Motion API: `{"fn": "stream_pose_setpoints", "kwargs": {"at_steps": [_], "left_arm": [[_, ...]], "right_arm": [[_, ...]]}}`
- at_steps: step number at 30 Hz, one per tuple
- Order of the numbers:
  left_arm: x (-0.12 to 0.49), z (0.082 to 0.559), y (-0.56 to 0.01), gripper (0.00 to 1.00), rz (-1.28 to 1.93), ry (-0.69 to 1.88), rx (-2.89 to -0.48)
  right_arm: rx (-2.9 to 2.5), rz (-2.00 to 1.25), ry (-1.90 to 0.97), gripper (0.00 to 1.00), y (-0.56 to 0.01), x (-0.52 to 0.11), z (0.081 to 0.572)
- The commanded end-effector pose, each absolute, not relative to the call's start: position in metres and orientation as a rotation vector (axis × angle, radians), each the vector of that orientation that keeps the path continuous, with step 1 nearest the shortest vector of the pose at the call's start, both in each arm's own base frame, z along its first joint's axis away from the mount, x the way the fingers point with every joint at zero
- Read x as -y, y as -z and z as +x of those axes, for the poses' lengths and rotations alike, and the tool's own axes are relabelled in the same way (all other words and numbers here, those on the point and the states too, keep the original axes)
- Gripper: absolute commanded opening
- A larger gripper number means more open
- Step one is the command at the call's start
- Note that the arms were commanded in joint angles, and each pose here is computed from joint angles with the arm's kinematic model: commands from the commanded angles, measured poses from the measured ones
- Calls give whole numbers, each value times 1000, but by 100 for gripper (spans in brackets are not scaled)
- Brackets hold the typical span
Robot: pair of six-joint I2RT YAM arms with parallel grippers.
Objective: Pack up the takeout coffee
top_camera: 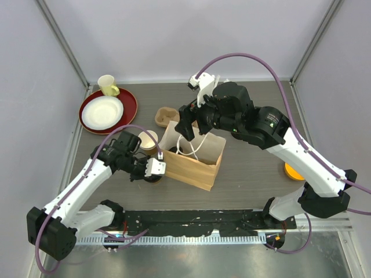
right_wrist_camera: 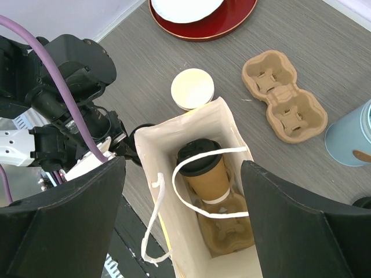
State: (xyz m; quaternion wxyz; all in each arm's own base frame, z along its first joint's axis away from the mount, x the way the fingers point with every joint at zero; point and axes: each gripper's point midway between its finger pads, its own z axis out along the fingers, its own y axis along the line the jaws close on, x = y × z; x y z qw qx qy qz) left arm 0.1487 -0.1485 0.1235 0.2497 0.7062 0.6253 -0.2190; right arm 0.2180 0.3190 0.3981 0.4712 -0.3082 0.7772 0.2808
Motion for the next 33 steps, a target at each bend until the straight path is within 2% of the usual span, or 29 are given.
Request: {"fn": "stream_pose_setpoints", "kwargs": {"at_steps": [1,4,8,25,33], "left_arm": [[149,150,-124,13,1924,583,-1687],[148,147,-126,10,1928,587,-1692],[146,145,-132,0,1929,581,-1692],[134,144,-157,0,1891,502,-1734],[115,163,-182,23,1456,443,-2010]], "right_arm": [[-1891,-738,-715,86,-405,-322,218],[-1888,-739,-715,86,-405,-322,218],[-1890,-738,-718,86,-406,-323,219],[-1878,-765,-736,86,-409,-329,218],[-1750,-936,-878,84,-445,-374,214]]}}
